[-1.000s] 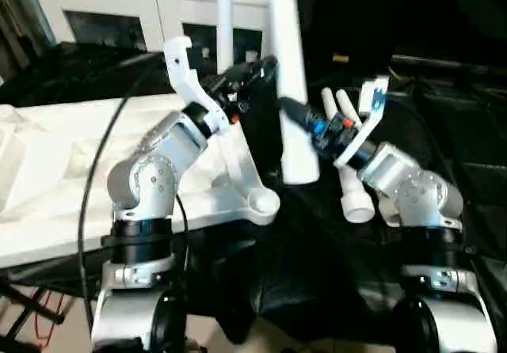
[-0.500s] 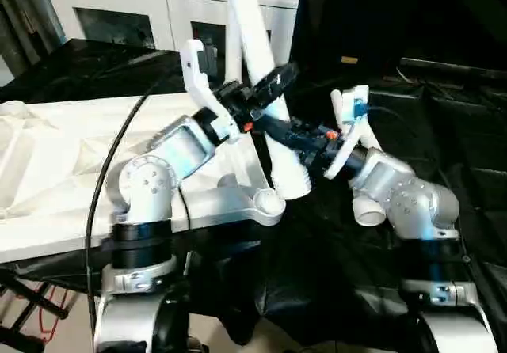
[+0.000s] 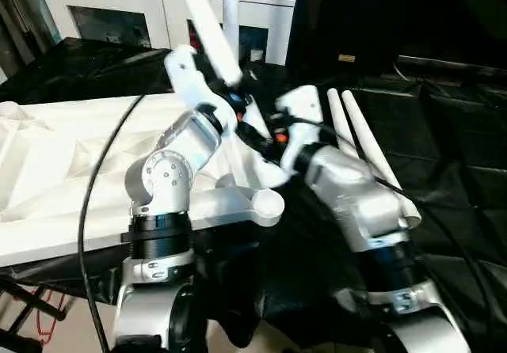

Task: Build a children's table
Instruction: Pick table leg

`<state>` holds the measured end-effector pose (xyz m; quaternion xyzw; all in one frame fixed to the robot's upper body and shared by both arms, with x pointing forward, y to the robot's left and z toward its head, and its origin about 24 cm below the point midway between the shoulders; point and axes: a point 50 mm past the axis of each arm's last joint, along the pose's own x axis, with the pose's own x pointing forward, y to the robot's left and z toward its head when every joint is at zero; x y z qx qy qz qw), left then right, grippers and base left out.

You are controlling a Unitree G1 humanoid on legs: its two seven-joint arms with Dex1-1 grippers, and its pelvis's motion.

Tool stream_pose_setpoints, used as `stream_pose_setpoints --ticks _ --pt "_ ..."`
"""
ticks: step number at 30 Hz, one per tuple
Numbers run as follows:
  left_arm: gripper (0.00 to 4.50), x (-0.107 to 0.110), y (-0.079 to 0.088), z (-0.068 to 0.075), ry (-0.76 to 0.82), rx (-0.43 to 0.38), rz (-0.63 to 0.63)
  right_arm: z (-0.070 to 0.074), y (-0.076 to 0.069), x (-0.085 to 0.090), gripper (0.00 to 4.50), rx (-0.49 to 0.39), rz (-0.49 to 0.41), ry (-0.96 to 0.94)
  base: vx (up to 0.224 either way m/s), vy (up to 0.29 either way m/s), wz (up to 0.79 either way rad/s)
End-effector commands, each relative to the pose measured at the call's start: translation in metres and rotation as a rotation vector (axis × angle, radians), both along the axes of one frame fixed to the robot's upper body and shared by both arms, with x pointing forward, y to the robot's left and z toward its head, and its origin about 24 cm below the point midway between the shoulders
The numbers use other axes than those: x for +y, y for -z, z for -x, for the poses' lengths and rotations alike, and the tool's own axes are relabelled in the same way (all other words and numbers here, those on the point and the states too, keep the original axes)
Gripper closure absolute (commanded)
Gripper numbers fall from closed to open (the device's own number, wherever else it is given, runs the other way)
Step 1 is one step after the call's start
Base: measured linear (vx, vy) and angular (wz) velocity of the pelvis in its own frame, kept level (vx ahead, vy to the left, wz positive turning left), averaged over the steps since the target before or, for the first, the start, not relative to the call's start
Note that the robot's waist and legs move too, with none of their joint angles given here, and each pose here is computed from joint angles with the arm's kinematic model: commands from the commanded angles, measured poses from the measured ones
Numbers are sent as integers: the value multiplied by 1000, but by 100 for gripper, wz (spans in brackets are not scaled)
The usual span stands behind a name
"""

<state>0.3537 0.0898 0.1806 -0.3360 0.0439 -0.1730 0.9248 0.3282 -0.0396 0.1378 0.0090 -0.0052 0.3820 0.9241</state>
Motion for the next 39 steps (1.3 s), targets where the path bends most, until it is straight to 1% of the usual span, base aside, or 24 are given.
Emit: stream_pose_setpoints --ticks 1,3,7,9,10,11,12,13,14,16,17,19,20,21,23,25,26,27,28,30,33,34,38,39 --pt "249 -8 -4 0 -5 0 2 0 -5 7 266 -41 17 -6 0 0 0" --pt "258 -7 -4 1 -15 3 8 1 -5 8 267 -52 21 -3 0 0 0" --pt "261 -6 -6 2 -12 -17 15 1 -6 10 267 -72 28 -6 0 0 0" --pt "261 -7 -9 3 20 -51 3 2 -7 10 267 -78 29 -25 0 0 0" --pt "261 -8 -10 4 45 -79 -15 3 -7 10 232 -60 11 -48 0 0 0" --pt "261 -8 -11 4 53 -87 -21 3 -8 10 197 -55 5 -56 0 0 0" --pt "261 -9 -12 6 93 -126 -57 3 -8 7 197 -20 -21 -91 0 0 0" --pt "261 -11 -13 10 165 -175 -97 2 -5 1 197 31 -20 -126 0 0 0" --pt "261 -12 -14 15 272 -229 -130 0 -2 -10 191 108 -15 -178 0 0 0" --pt "262 -12 -16 19 346 -257 -130 0 -1 -18 158 155 -17 -228 0 0 0" --pt "262 -10 -17 22 418 -283 -128 1 -1 -25 153 190 -13 -298 0 0 0" --pt "262 -9 -18 23 438 -290 -126 2 -1 -27 153 200 -10 -321 0 0 0" --pt "262 -8 -19 24 475 -302 -123 4 0 -31 153 219 10 -360 0 0 0" --pt "262 -5 -19 26 539 -325 -135 10 3 -37 153 250 38 -455 0 0 0" --pt "262 -4 -21 28 590 -346 -141 17 4 -40 153 266 61 -551 0 0 0" --pt "262 -3 -25 33 666 -389 -107 26 5 -44 153 300 58 -652 0 0 0" --pt "262 -3 -26 34 688 -403 -98 28 4 -45 153 308 54 -673 0 0 0" --pt "262 -4 -30 45 813 -463 -52 30 4 -46 153 329 43 -714 0 0 0" --pt "262 -4 -32 51 869 -489 -30 31 3 -46 153 337 34 -733 0 0 0" --pt "262 -5 -33 57 920 -514 -9 32 3 -45 153 346 22 -747 0 0 0" --pt "262 -7 -34 62 968 -536 12 31 1 -45 153 352 11 -749 0 0 0" --pt "262 -8 -35 64 986 -542 23 31 1 -44 182 351 6 -749 0 0 0" --pt "262 -9 -34 65 1009 -549 42 33 -1 -42 194 357 -15 -772 0 0 0" --pt "262 -9 -34 65 1010 -549 42 33 -1 -42 207 358 -16 -774 0 0 0"
